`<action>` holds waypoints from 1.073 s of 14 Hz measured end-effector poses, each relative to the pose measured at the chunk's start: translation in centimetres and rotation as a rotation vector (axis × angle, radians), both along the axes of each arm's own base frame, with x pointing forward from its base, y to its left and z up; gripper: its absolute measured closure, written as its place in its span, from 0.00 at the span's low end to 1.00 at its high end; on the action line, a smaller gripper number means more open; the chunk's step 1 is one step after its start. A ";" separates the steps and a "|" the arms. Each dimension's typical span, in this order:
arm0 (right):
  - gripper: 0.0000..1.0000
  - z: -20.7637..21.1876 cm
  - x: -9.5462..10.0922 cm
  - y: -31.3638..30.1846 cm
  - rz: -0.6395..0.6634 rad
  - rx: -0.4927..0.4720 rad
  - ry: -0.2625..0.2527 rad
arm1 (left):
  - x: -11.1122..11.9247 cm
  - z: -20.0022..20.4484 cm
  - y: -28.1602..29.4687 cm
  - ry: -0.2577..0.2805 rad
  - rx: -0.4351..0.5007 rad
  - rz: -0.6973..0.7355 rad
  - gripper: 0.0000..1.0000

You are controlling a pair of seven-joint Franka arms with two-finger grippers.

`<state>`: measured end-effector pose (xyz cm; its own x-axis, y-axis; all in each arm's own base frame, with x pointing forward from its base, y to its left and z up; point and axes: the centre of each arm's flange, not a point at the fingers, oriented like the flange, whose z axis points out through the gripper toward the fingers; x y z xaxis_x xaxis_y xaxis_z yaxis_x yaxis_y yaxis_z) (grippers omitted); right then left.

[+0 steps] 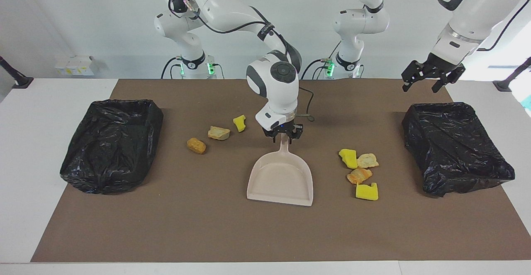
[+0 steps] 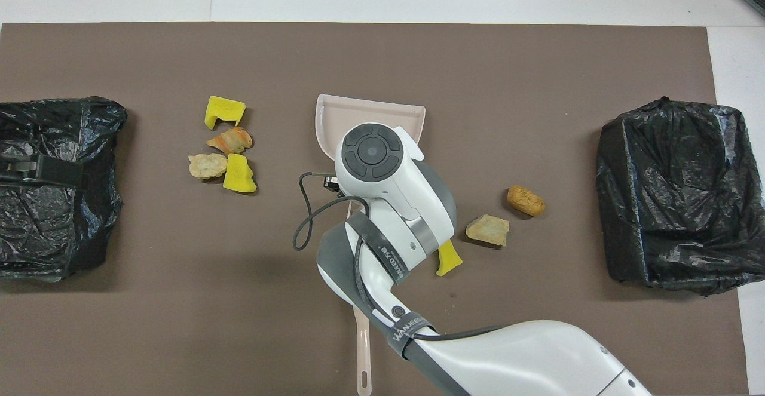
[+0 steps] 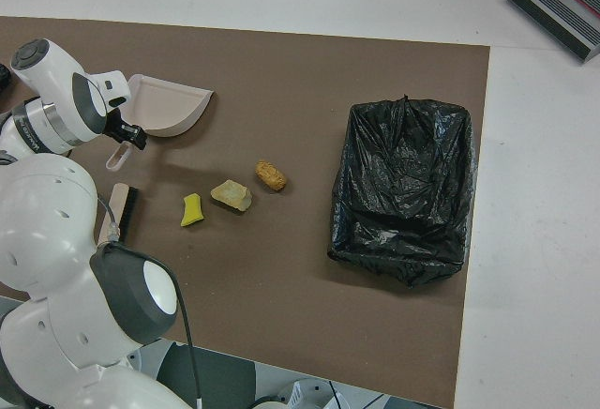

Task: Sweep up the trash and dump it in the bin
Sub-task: 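Lift the dustpan with the right gripper while the left gripper reaches the brush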

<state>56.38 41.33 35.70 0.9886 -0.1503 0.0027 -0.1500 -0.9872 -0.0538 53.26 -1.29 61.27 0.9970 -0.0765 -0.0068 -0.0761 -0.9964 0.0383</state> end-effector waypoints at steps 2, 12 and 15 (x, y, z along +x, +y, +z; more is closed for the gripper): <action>0.39 -0.1 -0.2 0.2 0.005 0.003 -0.004 | 0.0 0.0 0.0 0.000 0.000 0.000 0.00; 0.69 2.3 0.3 -0.3 0.135 -0.056 -0.050 | -1.2 -2.1 -3.8 0.046 0.001 -0.070 0.00; 0.69 7.4 2.1 -5.4 0.209 -0.065 -0.058 | -3.3 -3.2 -9.1 0.043 0.005 -0.105 0.00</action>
<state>58.48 35.93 43.12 0.9961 0.0606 0.0639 0.0602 -0.9982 0.0083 49.97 -10.37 58.06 0.9823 -0.1804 -0.0499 -0.1786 -0.9832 0.0391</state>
